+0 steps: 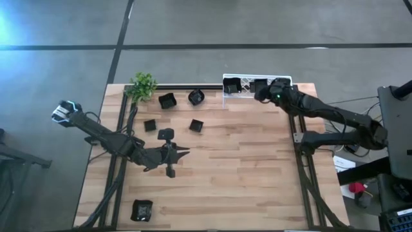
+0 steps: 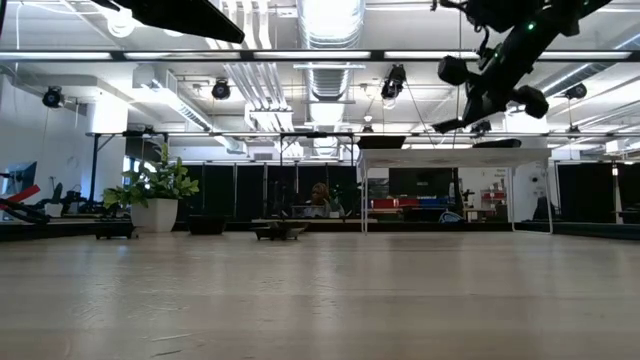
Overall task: Pick & Place Mini shaped plates
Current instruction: Stack the black square plate on top of the black square plate on the shelf
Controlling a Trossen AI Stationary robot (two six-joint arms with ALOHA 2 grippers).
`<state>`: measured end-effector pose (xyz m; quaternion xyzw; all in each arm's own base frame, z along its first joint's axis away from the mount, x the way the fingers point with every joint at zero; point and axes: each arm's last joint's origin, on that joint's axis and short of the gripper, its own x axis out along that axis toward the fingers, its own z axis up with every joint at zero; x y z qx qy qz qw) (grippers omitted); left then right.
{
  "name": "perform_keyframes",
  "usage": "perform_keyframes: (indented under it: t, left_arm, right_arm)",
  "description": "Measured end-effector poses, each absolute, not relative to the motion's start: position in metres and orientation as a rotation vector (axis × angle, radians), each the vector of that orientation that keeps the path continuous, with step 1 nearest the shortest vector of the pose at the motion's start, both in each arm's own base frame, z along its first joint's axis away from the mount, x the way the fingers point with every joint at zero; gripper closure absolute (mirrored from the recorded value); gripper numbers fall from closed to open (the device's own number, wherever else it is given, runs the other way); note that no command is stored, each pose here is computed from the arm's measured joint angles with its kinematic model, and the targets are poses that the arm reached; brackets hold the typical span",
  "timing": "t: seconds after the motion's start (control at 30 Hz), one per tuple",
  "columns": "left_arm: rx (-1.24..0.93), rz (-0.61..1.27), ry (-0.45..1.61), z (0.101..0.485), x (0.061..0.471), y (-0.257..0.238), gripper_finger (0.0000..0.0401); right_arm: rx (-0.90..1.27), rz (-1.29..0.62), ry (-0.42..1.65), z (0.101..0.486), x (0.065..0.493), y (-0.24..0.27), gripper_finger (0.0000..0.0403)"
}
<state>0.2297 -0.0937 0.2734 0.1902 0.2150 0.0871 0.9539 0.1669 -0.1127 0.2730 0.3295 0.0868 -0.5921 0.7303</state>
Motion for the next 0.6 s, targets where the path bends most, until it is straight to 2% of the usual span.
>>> perform_keyframes:
  t: [0.4,0.6]
  left_arm:
    - [0.396,0.175,0.439,0.273,0.23,-0.094,0.0353]
    - [0.396,0.175,0.439,0.273,0.23,-0.094,0.0353]
  right_arm:
    - [0.742,-1.341,0.263,0.258,0.172,-0.134,0.0394]
    - [0.719,-1.294,0.239,0.26,0.178,-0.138,0.0394]
